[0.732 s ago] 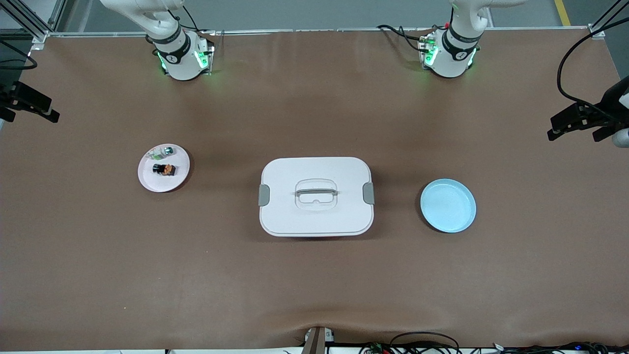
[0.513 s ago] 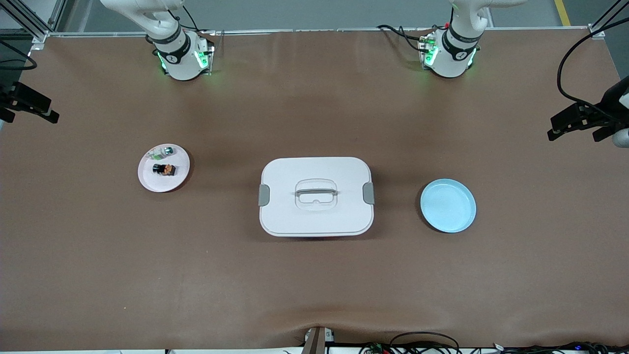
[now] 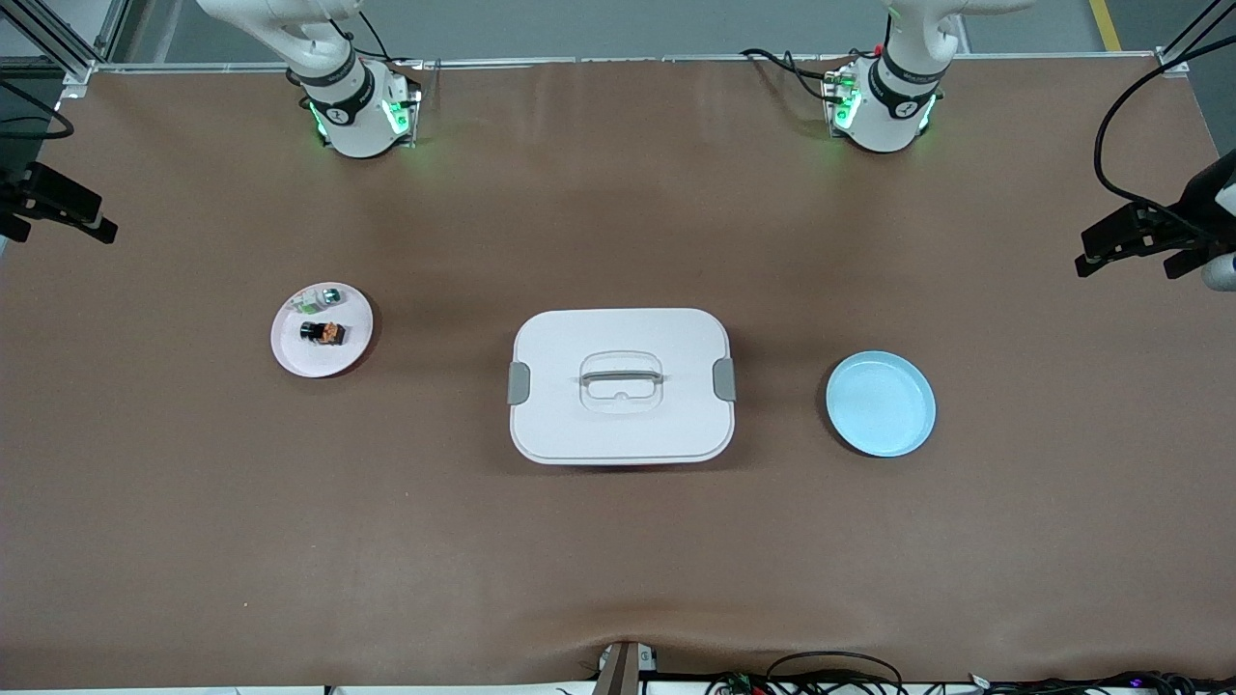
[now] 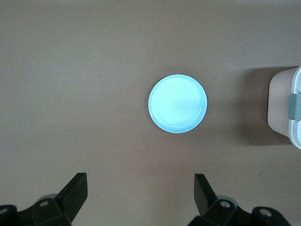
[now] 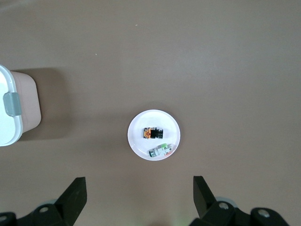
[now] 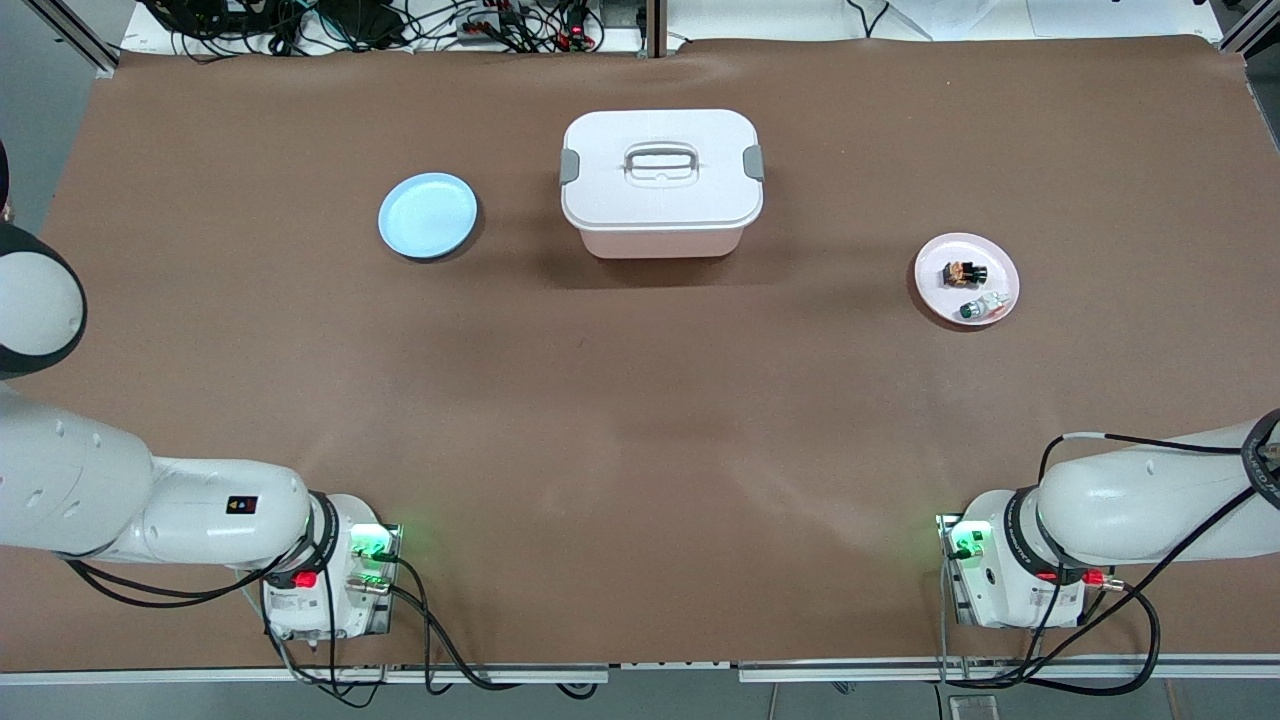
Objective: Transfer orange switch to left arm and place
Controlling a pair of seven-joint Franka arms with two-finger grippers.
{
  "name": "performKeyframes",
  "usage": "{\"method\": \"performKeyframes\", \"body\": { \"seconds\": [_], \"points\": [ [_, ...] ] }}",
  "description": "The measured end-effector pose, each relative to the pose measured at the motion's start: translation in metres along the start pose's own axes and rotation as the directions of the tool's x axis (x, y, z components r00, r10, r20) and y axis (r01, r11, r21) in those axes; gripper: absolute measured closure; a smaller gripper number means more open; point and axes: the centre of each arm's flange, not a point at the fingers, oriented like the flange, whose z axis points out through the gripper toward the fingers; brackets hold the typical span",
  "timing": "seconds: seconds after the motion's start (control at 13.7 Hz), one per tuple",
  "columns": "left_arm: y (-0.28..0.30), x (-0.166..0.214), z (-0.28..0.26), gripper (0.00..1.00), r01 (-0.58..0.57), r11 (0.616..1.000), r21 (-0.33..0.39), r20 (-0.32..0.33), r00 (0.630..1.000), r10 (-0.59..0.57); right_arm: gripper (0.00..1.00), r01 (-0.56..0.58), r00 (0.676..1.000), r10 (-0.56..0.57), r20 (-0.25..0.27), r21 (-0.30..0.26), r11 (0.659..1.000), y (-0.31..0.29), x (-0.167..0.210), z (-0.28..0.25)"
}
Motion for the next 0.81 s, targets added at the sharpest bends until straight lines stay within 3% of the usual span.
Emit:
{"method": "performKeyframes", "body": {
  "seconds": [0.37,0.81],
  "points": [
    [0.001,0.000,0.000,0.00,-0.002,1.000,0.000,-0.001,1.000,0.002,0.00,0.012,1.000,-0.012,0.003,-0.003,1.000,0.000,0.001,0.002],
    [0.011,0.001,-0.013,0.00,-0.020,1.000,0.000,-0.028,0.999,0.020,0.00,0.041,0.999,-0.040,0.027,-0.046,0.998,0.006,0.008,0.014]
  ]
}}
